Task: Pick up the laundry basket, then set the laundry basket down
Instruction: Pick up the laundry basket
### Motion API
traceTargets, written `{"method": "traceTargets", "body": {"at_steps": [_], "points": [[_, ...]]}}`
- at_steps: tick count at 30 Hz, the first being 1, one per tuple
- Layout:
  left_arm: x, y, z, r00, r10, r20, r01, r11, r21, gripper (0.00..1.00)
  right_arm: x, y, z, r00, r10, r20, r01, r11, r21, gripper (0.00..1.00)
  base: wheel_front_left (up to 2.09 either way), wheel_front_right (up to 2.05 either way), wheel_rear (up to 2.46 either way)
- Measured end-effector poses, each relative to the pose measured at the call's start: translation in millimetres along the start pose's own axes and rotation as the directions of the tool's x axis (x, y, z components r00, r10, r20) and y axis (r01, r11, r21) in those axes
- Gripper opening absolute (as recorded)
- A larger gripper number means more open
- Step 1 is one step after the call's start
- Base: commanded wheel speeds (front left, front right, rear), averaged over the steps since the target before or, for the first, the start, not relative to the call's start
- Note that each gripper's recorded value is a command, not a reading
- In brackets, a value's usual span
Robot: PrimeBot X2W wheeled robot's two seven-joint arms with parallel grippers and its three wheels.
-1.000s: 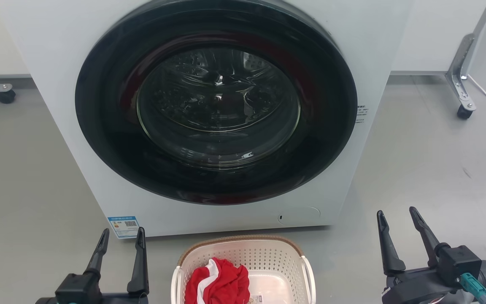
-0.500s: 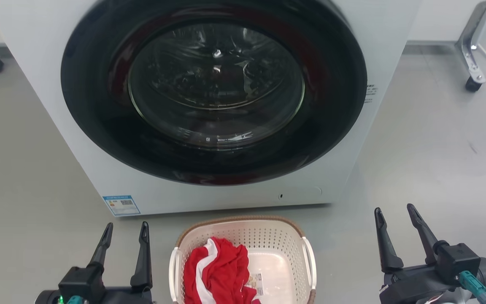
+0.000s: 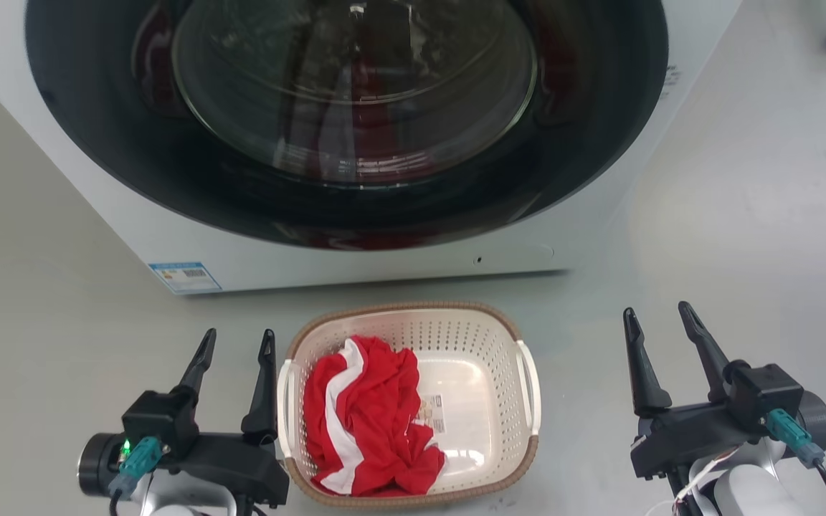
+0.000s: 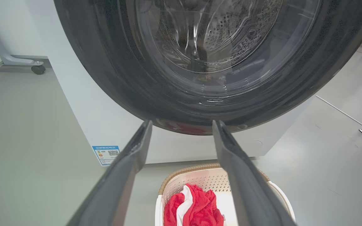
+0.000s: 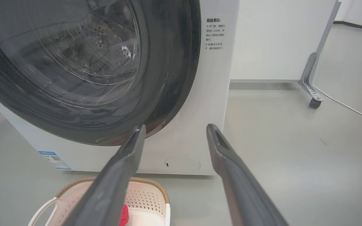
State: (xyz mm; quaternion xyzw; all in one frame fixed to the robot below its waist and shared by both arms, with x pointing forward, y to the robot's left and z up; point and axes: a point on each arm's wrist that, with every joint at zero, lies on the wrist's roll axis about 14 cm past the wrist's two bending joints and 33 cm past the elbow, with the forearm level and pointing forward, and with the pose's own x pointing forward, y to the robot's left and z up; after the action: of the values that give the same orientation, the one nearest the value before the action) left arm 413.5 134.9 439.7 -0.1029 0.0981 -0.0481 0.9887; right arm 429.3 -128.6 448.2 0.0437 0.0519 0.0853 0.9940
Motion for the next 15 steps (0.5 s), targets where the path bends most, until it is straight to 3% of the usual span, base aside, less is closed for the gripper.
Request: {"method": "traceTargets", "body": {"at_steps": [15], "points": [[49, 9, -87, 0.957, -0.026, -0.289, 0.019, 0.999, -0.028, 1.00, 47, 0, -79, 0.975, 0.025, -0.219, -0.018, 0.999, 0.037, 1.00, 0.00, 0.00, 0.00]]}}
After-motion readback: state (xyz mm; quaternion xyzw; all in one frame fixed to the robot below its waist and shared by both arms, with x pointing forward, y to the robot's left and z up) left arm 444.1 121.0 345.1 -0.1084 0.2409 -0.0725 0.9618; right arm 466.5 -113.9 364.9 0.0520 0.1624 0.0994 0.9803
